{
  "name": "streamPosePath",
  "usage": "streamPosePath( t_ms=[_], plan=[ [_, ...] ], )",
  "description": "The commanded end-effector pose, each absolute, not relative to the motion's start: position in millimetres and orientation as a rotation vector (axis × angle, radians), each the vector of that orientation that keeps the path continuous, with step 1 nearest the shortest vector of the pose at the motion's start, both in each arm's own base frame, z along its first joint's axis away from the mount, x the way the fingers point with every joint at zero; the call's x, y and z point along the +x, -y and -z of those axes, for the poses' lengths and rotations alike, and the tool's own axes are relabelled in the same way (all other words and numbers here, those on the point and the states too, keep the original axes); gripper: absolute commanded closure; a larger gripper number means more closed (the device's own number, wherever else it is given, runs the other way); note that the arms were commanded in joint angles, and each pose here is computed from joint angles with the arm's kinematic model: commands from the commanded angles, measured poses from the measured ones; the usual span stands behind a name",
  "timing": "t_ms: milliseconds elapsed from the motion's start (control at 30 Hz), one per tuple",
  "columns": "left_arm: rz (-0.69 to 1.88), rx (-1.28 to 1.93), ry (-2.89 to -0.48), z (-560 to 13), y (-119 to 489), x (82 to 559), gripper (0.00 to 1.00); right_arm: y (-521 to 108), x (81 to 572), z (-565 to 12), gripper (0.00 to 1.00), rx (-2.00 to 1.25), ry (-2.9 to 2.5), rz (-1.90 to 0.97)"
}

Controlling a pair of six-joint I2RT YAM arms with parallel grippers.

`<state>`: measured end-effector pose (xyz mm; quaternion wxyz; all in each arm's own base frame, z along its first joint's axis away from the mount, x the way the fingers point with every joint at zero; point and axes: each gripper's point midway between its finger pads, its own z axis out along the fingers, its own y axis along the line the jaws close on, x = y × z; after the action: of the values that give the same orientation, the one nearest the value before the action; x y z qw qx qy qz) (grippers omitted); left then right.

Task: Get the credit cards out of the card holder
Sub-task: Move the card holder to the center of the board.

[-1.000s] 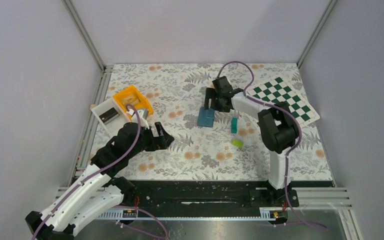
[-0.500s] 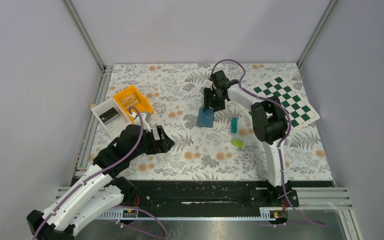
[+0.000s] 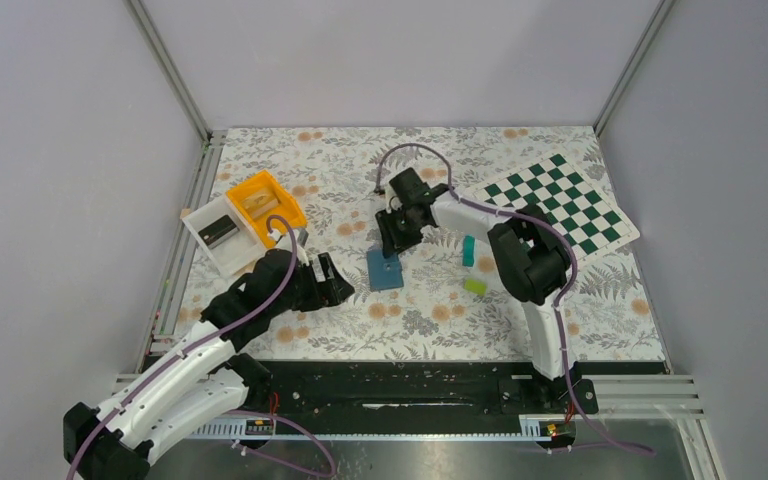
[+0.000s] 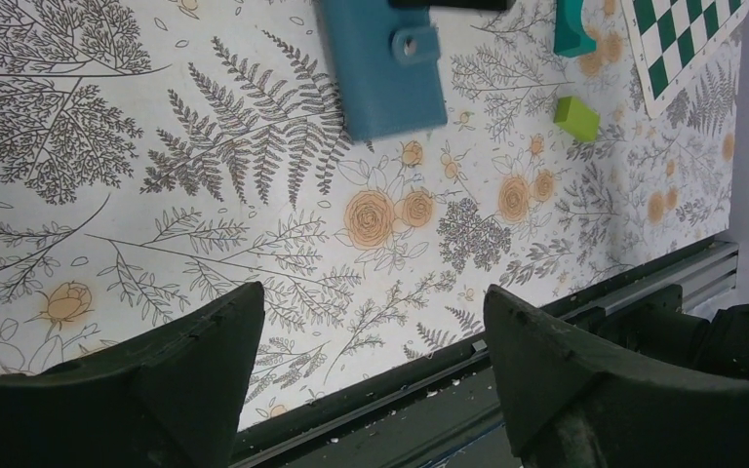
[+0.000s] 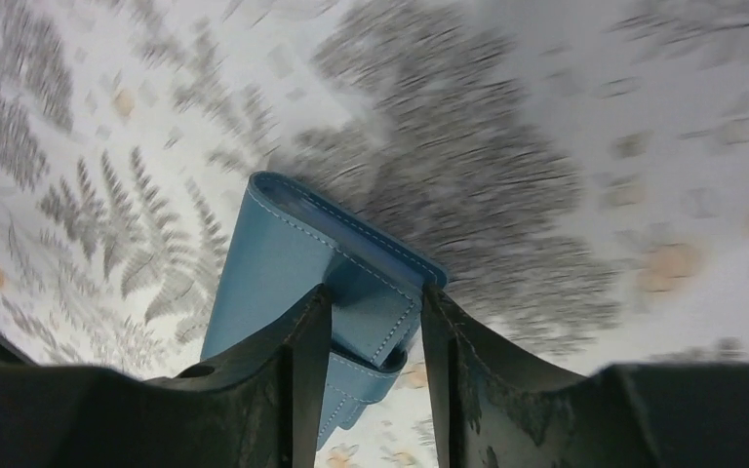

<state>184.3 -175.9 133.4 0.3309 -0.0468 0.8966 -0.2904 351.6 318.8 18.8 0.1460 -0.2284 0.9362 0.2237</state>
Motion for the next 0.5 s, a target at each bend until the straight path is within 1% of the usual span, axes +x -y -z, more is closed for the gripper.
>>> streamPosePath(
  t_ms=[0, 133, 200, 300, 400, 467],
  plan=[
    [0.838, -0.165, -2.297, -142, 187, 191, 0.19, -331, 299, -12, 0.56, -0.879, -2.688, -0.646],
    [0.826, -0.213, -2.318, -132, 185, 192, 0.2, -338, 272, -10, 0.57, -0.977, -2.664, -0.614],
    [0.828, -0.231, -2.326, -129, 185, 192, 0.2, -336, 266, -12, 0.57, -0.95, -2.666, -0.582],
    [0.82, -0.275, -2.317, -128, 183, 194, 0.22, -331, 262, -22, 0.52, -0.759, -2.674, -0.593],
    [0.853, -0.322, -2.302, -127, 183, 196, 0.22, -333, 257, -40, 0.51, -0.584, -2.636, -0.674],
    [0.895, -0.34, -2.305, -125, 186, 197, 0.22, -332, 252, -48, 0.51, -0.497, -2.614, -0.677]
  ],
)
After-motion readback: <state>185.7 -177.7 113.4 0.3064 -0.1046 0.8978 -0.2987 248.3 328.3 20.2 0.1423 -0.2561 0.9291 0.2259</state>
